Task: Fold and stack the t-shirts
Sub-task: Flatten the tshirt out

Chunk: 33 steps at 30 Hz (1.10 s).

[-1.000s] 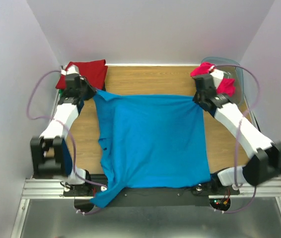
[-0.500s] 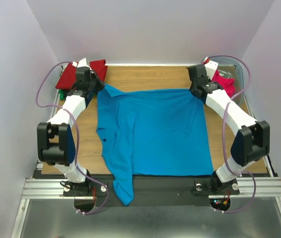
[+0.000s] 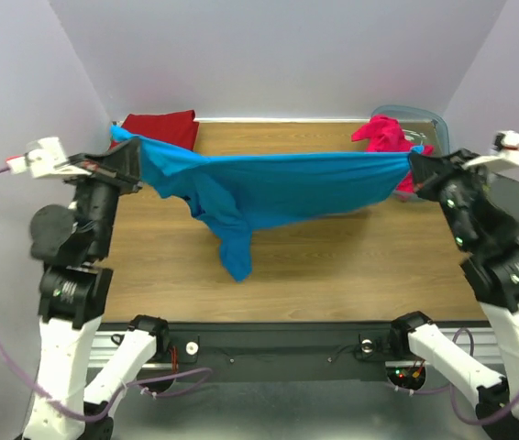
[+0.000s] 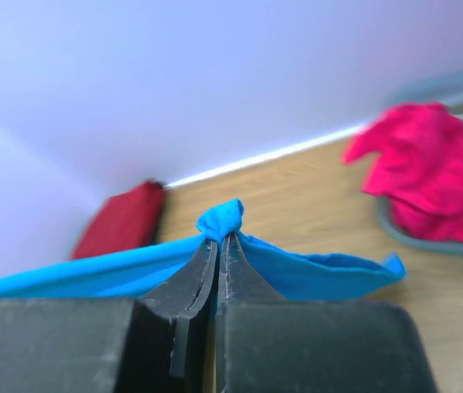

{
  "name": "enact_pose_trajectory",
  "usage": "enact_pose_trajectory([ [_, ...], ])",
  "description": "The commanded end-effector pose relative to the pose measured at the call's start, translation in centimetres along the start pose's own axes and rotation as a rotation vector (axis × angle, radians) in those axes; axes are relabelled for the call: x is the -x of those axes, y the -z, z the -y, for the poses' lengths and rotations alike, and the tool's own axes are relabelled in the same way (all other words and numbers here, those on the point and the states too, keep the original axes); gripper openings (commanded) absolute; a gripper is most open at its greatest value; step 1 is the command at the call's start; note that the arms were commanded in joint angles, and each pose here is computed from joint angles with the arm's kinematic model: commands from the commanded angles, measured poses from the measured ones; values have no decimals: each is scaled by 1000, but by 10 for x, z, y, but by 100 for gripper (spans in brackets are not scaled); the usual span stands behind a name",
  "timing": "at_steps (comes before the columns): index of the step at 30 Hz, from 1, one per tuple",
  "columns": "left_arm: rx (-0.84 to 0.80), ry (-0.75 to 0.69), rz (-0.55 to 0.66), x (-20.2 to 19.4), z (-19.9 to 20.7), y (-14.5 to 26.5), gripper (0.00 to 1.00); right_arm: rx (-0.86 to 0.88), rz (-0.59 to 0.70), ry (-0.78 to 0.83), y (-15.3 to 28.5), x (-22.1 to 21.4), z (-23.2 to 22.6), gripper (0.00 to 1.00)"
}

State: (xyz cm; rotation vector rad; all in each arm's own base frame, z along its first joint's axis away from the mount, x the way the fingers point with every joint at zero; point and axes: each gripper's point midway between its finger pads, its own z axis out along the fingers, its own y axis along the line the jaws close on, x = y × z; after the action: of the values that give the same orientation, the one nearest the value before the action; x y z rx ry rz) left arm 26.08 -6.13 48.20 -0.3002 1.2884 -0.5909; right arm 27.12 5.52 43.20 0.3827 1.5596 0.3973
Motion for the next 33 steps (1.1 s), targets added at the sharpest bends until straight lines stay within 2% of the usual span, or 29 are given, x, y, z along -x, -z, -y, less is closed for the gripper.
enact_pose_trajectory([
  [1, 63, 12, 29, 31, 4, 22, 0, 255, 8, 3, 45, 31, -45, 0],
  [8, -147, 0, 167, 112, 67, 97, 0, 452, 114, 9, 120, 95, -80, 0],
  [9, -213, -13, 184, 124, 83, 112, 0, 488, 116, 15, 127, 98, -85, 0],
  [13, -293, -55, 269, 164, 111, 153, 0, 630, 126, 29, 163, 108, -104, 0],
  [15, -298, -89, 322, 184, 122, 173, 0, 641, 152, 22, 175, 116, -104, 0],
  [19, -310, -142, 336, 190, 135, 176, 0, 616, 194, 7, 183, 126, -98, 0],
  [24, -224, -123, 268, 167, 111, 120, 0, 518, 173, 5, 155, 115, -86, 1],
  [25, -184, -116, 223, 150, 96, 100, 0, 473, 173, -2, 146, 113, -79, 0],
  [27, -130, -117, 155, 121, 72, 60, 0, 379, 129, -4, 116, 94, -66, 0],
  [31, -86, -152, 23, 49, 24, -18, 0, 75, 84, -26, 47, 49, -14, 1],
  [33, -121, -171, 18, 28, 15, -45, 0, -43, 14, -13, 12, 7, 10, 0],
])
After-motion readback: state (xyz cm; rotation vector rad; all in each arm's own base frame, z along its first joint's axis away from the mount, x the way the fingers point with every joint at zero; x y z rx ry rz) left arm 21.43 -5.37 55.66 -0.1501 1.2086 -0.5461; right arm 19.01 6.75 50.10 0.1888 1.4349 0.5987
